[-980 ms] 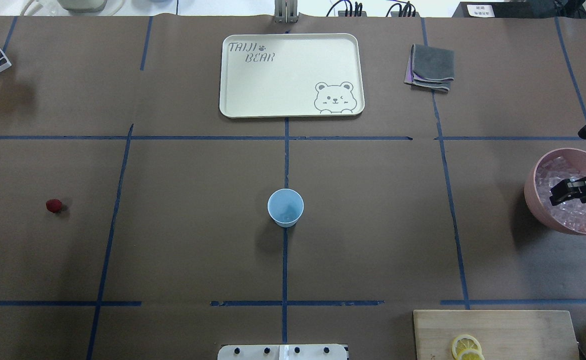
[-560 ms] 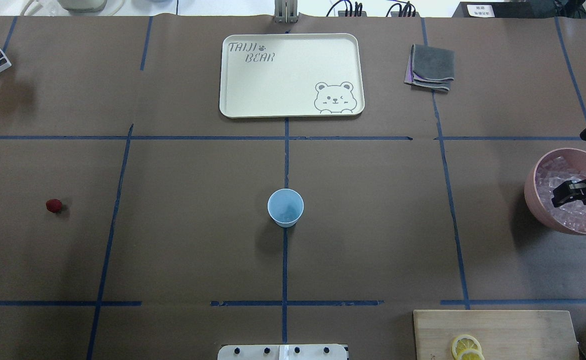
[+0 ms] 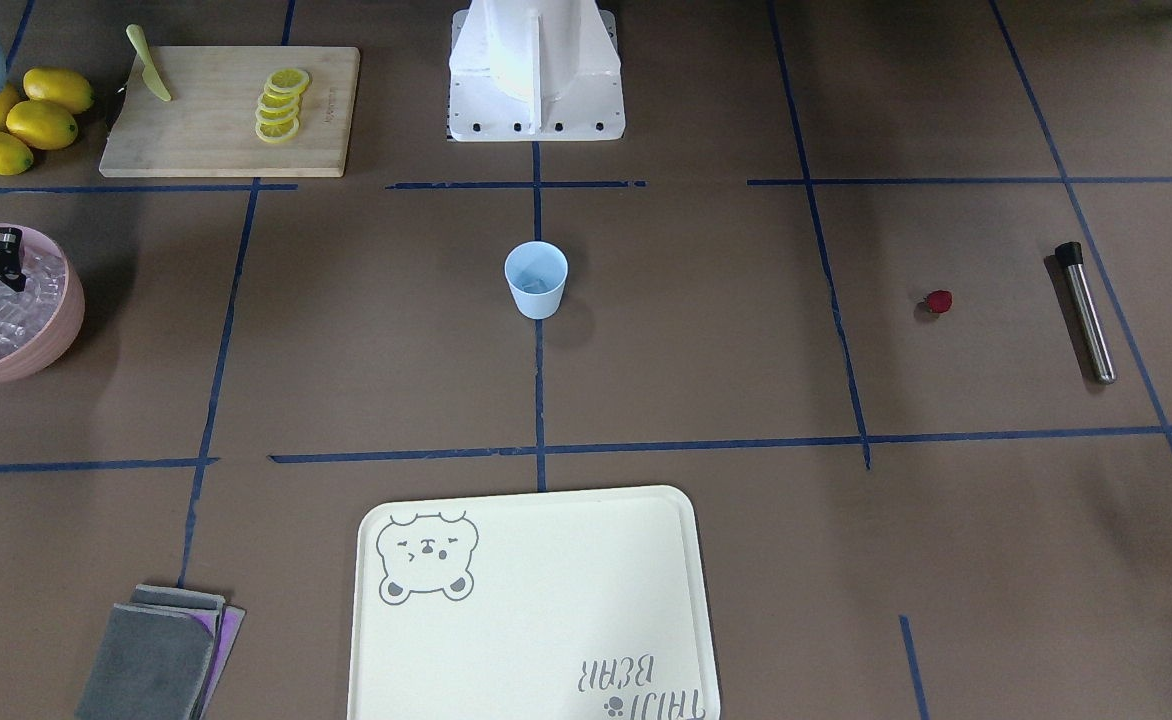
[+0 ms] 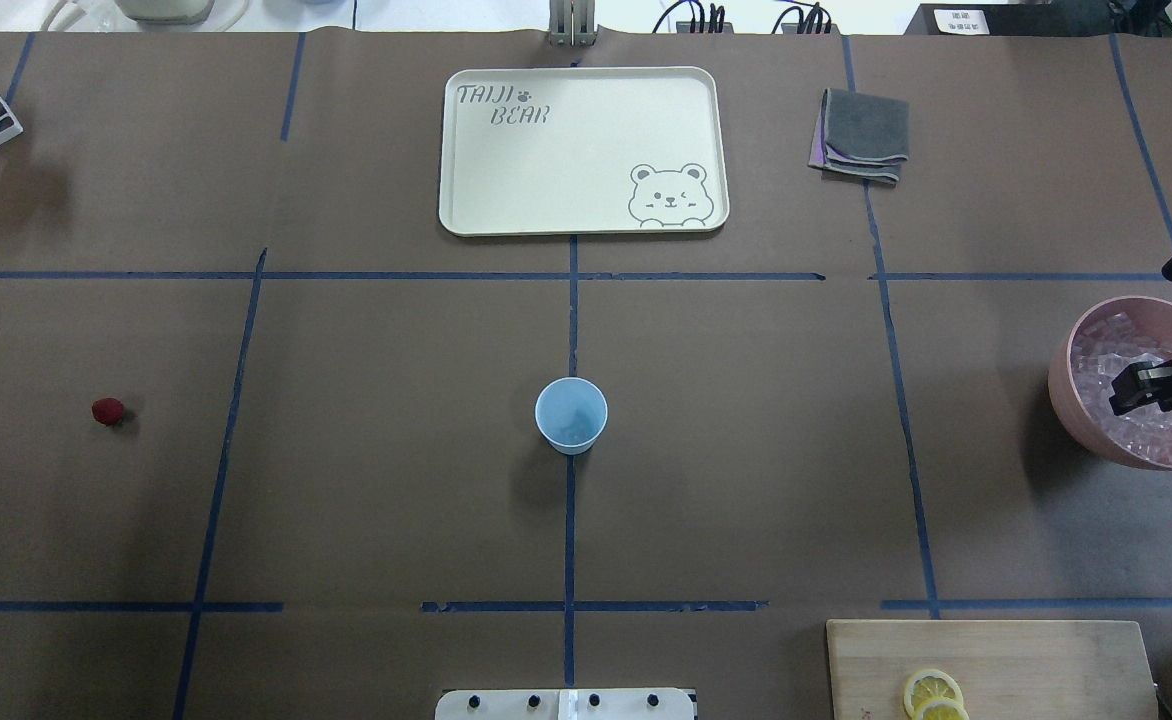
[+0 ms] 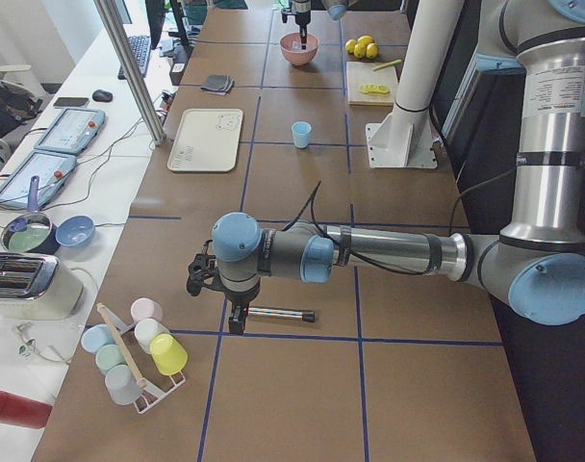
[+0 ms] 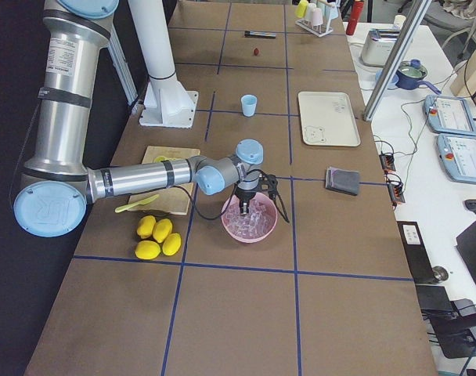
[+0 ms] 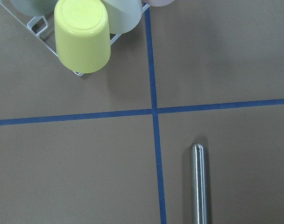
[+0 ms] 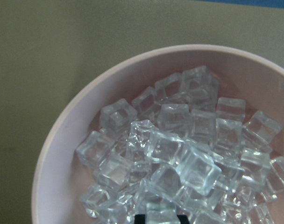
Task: Mash ice and strawberries in cup
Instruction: 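Lower the right gripper into the bowl and grasp another ice cube, then carry the ice cube with the right gripper over the cup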
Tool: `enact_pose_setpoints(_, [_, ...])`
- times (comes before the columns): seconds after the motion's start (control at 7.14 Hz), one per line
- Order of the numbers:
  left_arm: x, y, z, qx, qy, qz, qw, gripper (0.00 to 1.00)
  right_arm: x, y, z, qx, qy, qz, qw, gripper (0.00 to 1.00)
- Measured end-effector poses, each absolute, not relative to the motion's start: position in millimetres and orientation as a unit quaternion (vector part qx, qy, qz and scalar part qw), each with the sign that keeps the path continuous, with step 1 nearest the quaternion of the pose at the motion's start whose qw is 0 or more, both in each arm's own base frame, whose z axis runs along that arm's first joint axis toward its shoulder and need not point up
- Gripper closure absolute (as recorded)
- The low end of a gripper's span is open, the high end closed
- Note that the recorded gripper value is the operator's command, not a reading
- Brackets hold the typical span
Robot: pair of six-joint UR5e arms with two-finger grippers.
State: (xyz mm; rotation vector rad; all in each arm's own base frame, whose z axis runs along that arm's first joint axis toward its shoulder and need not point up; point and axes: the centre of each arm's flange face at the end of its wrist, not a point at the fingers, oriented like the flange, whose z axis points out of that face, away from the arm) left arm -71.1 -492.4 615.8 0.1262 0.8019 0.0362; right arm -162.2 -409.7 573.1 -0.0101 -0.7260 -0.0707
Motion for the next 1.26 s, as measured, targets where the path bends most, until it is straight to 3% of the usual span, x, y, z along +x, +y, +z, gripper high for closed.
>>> enact_pose_setpoints(0.28, [-71.2,-492.7,615.3,0.06,0.39,0.015,0.919,0.0,-142.4,-399.3,505.2,0.016,-0.37,-0.028,0.929,1.0])
enact_pose_setpoints(0.56, [-71.3,-492.3,615.3,0.06,0.39,0.013,0.919,0.0,-155.8,-427.1,411.4,0.024,-0.376,-0.025,0.926,1.0])
enact_pose_setpoints(0.84, [-71.6,-491.7,616.3,0.059,0.39,0.013,0.919,0.0,-220.4,-452.6,308.2,0.009,-0.375,-0.041,0.926,1.0])
enact_pose_setpoints(1.26, [-71.1,-491.6,617.3,0.058,0.39,0.013,0.919,0.0,-384.7,-429.5,192.2,-0.011,-0.364,-0.004,0.931,1.0])
